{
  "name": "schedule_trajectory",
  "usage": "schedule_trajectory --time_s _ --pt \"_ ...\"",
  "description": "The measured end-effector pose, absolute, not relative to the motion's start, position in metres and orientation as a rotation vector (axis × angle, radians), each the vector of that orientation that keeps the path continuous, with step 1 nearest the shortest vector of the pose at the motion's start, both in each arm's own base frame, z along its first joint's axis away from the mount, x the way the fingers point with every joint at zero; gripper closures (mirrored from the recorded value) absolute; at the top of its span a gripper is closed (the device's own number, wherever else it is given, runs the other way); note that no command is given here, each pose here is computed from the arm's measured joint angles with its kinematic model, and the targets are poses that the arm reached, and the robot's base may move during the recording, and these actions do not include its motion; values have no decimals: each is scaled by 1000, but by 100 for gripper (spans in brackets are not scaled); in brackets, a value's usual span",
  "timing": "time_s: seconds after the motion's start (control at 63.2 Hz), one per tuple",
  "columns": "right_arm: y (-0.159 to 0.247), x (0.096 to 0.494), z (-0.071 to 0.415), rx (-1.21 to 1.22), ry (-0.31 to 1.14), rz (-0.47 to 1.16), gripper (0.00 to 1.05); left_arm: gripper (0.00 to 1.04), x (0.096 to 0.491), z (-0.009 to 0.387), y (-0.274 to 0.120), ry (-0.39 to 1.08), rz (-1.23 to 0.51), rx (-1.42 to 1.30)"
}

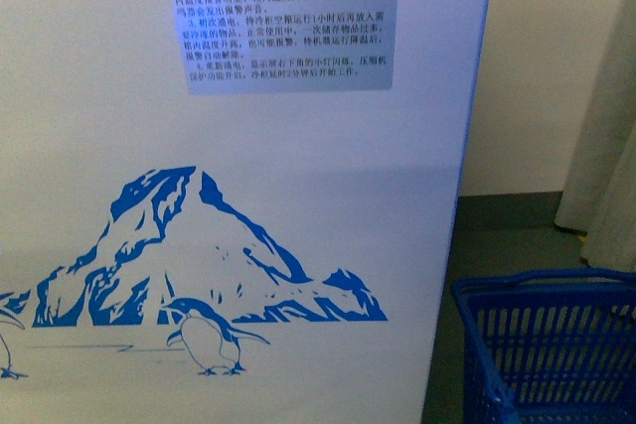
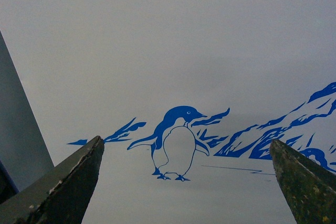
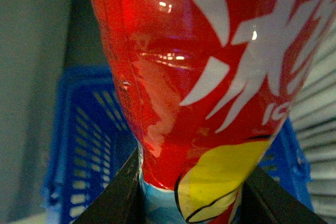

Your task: Put drink in fridge

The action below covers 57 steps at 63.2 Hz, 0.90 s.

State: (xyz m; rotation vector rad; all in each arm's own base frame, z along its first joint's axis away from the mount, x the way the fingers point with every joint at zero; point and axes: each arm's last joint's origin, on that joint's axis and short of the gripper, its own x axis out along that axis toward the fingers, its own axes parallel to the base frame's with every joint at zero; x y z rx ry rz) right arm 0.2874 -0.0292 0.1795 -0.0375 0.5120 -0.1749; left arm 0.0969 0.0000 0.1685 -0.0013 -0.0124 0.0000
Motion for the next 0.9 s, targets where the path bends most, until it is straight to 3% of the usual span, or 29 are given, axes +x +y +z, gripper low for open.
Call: schedule_trajectory --time_s 0.222,0.364,0.902 --pt "-15 245 251 -34 279 -173 69 8 97 169 0 -12 0 -1" --pt "-5 199 286 -28 136 -215 69 8 97 169 0 -12 0 -1" --pt "10 120 305 -8 1 -280 69 8 97 169 0 -12 0 -1"
